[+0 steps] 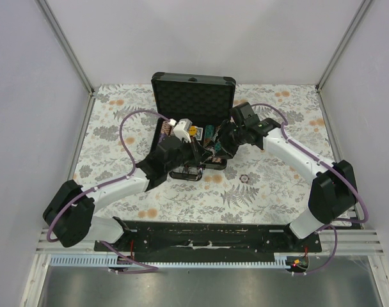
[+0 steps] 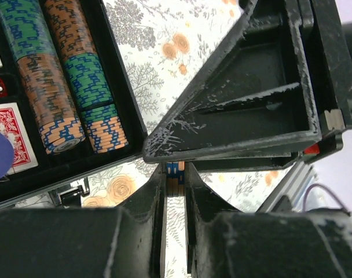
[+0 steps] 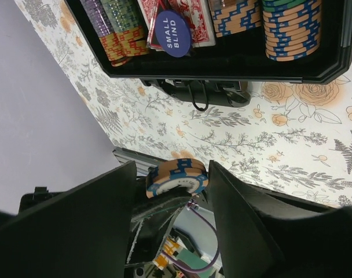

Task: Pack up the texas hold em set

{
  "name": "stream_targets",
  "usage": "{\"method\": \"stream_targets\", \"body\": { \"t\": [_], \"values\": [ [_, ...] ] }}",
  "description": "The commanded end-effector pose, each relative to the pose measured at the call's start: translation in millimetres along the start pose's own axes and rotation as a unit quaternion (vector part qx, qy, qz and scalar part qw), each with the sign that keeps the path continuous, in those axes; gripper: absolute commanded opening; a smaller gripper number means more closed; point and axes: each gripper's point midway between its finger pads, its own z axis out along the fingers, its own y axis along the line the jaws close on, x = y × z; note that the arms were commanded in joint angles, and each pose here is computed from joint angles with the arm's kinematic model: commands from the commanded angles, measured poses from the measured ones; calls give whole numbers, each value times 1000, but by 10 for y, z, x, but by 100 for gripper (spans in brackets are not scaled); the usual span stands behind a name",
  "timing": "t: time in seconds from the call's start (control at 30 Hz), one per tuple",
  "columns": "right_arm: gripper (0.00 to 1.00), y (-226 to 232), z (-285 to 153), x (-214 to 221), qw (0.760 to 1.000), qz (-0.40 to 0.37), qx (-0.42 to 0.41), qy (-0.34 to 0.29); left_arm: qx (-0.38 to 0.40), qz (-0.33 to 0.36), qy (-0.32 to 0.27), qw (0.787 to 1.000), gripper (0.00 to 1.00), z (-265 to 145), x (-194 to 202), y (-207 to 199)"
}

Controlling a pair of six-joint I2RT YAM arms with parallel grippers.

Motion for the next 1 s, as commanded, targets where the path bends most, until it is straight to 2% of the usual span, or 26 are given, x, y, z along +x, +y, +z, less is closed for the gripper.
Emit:
{"method": "stream_targets", "body": {
  "t": [0.0,0.17,0.3,0.43,0.53,0.7,0.8,0.97],
  "values": [
    [64,6,-158,-102,999,-18,-3,-30,37,141,45,988,2,-16,15,-141],
    [71,-154,-388,-319,997,-29,10,-73,3,263,115,958,2,-130,160,140],
    [72,-418,-569,-502,991,-52,54,-114,-1,346,140,928,2,-151,154,261],
    [72,-753,-754,-668,981,-71,109,-147,48,431,193,880,2,-104,295,323],
    [72,-969,-860,-725,975,-75,137,-159,61,479,202,852,2,-13,294,377],
    [71,-1176,-919,-731,972,-73,159,-160,62,518,213,826,2,158,209,500],
    [71,-1268,-900,-706,971,-69,168,-155,73,546,240,799,2,230,221,567],
    [71,-1355,-861,-674,972,-63,176,-146,85,556,265,783,2,334,183,628]
  ]
}}
